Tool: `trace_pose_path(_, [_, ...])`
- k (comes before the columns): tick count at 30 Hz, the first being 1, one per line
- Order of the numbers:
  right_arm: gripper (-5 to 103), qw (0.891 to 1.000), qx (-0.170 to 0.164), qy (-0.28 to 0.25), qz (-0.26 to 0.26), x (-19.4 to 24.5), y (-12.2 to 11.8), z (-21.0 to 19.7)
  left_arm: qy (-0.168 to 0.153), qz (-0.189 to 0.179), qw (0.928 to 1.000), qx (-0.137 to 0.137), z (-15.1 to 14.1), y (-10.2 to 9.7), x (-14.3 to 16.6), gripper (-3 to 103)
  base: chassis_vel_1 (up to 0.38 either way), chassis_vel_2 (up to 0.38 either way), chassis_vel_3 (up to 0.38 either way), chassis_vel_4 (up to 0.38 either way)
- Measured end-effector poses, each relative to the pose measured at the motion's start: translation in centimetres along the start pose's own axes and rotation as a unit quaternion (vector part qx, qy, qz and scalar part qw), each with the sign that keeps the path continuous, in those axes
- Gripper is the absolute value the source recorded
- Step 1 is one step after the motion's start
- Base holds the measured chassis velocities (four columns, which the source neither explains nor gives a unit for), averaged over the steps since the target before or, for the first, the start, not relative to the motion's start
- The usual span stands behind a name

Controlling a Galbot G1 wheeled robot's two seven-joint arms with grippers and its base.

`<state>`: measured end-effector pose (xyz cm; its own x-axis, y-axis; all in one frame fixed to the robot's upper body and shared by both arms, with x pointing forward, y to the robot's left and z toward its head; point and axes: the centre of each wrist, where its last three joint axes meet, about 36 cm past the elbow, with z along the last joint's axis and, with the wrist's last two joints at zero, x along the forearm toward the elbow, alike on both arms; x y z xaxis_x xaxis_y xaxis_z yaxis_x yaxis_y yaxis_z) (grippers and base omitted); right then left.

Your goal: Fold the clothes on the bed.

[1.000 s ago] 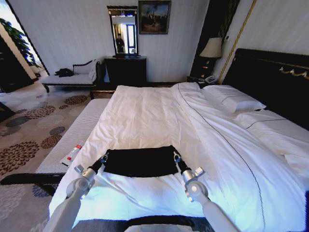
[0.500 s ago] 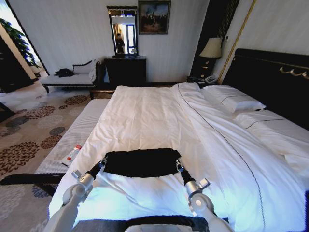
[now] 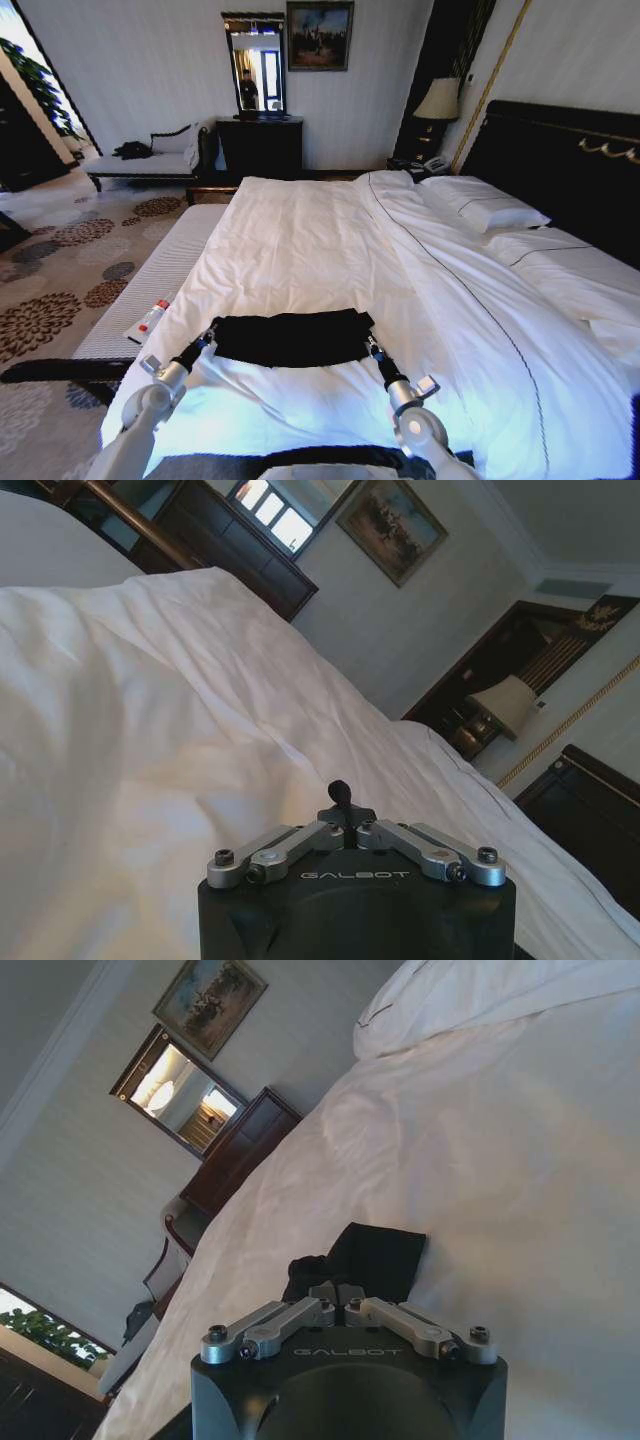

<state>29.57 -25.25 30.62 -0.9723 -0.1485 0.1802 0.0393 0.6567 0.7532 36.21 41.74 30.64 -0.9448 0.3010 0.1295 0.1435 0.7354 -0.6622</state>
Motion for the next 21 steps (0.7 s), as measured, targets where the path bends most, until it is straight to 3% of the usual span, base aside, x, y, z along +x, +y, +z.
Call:
trace_pose_path(5, [0, 1.000, 0.006, -0.001, -0.003, 0.6, 0.2, 0.7, 0.006, -0.005, 1.0000, -0.001, 0.6, 0.0, 0.7, 1, 0.000, 0.000, 0.000, 0.000])
trace_pose_path(11, [-1, 1.000, 0.025, 0.000, -0.009, 1.3, 0.3, 1.5, 0.015, -0.010, 0.9996, -0.024, 1.2, -0.4, 1.5, 1, 0.000, 0.000, 0.000, 0.000])
trace_pose_path(13, [4, 1.000, 0.029, 0.000, -0.010, 1.5, 0.4, 1.4, 0.014, -0.011, 0.9994, -0.029, 1.1, -0.5, 1.8, -2, 0.000, 0.000, 0.000, 0.000])
trace_pose_path(16, [20, 0.999, 0.047, -0.004, -0.012, 2.8, 0.4, 0.3, 0.005, -0.010, 0.9983, -0.058, 0.1, -1.7, 3.0, 12, 0.000, 0.000, 0.000, 0.000])
trace_pose_path(20, [25, 0.998, 0.062, -0.007, -0.014, 3.7, 0.7, -0.6, -0.010, 0.001, 0.9969, -0.078, -1.2, -3.4, 3.8, 18, 0.000, 0.000, 0.000, 0.000])
trace_pose_path(21, [31, 0.997, 0.070, -0.010, -0.015, 4.2, 1.0, -1.3, -0.026, 0.011, 0.9954, -0.092, -2.5, -4.6, 4.3, 28, 0.000, 0.000, 0.000, 0.000])
